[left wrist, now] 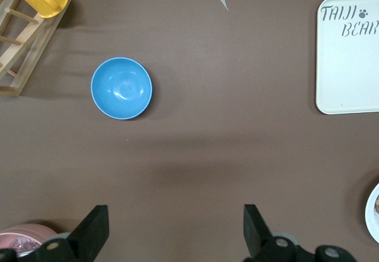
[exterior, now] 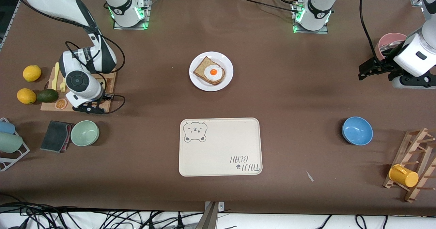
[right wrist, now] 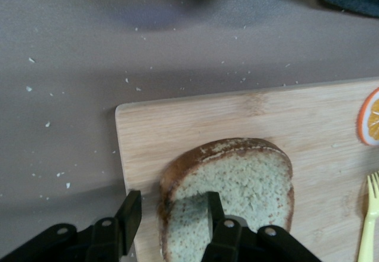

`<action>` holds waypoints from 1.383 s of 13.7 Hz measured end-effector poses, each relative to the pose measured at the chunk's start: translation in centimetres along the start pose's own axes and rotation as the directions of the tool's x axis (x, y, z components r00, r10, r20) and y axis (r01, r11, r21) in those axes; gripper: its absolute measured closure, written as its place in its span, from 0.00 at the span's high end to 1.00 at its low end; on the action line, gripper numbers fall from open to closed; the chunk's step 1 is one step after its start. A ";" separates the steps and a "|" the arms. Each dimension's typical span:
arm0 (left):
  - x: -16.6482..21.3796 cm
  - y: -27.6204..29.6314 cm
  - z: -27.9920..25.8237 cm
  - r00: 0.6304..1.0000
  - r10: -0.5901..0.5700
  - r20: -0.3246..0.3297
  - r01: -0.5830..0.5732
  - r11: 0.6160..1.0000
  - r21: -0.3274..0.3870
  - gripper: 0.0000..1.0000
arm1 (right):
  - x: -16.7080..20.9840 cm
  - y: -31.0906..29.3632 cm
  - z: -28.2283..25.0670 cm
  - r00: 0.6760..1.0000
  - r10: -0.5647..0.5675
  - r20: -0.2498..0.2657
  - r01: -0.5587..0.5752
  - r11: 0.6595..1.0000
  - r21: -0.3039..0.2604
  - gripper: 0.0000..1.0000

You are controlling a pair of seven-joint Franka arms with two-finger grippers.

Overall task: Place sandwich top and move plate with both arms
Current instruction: 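Grasp the bread slice edge with the right gripper and lift it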

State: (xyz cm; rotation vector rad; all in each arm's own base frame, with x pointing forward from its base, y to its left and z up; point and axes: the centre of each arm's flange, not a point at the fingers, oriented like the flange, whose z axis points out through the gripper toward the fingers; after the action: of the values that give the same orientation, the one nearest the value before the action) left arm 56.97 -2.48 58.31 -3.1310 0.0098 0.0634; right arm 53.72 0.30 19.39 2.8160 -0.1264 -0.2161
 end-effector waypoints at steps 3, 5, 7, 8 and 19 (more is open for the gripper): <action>0.0 0.0 0.0 1.000 0.000 0.000 0.000 1.000 0.000 1.00 | 0.0 0.3 0.2 1.000 0.004 0.003 -0.004 1.000 -0.003 0.48; 0.0 0.0 0.0 1.000 0.000 0.000 0.000 1.000 0.000 1.00 | 0.0 0.4 0.2 1.000 0.003 0.002 -0.003 1.000 -0.006 0.26; 0.0 0.0 0.0 1.000 0.000 0.000 0.000 1.000 0.000 1.00 | 0.0 0.3 0.2 1.000 0.003 0.002 -0.003 1.000 -0.006 0.15; 0.0 0.0 0.0 1.000 0.000 0.000 0.000 1.000 0.000 1.00 | 0.0 0.3 0.2 1.000 0.003 0.002 -0.003 1.000 -0.006 0.13; 0.0 0.0 0.0 1.000 0.000 0.000 0.000 1.000 0.000 1.00 | 0.3 0.3 -0.2 1.000 0.003 0.004 -0.003 1.000 -0.012 0.07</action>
State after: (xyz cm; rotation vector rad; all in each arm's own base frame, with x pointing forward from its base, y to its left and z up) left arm 56.97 -2.48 58.31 -3.1309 0.0098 0.0635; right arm 54.00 0.02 19.65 2.8033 -0.1295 -0.2209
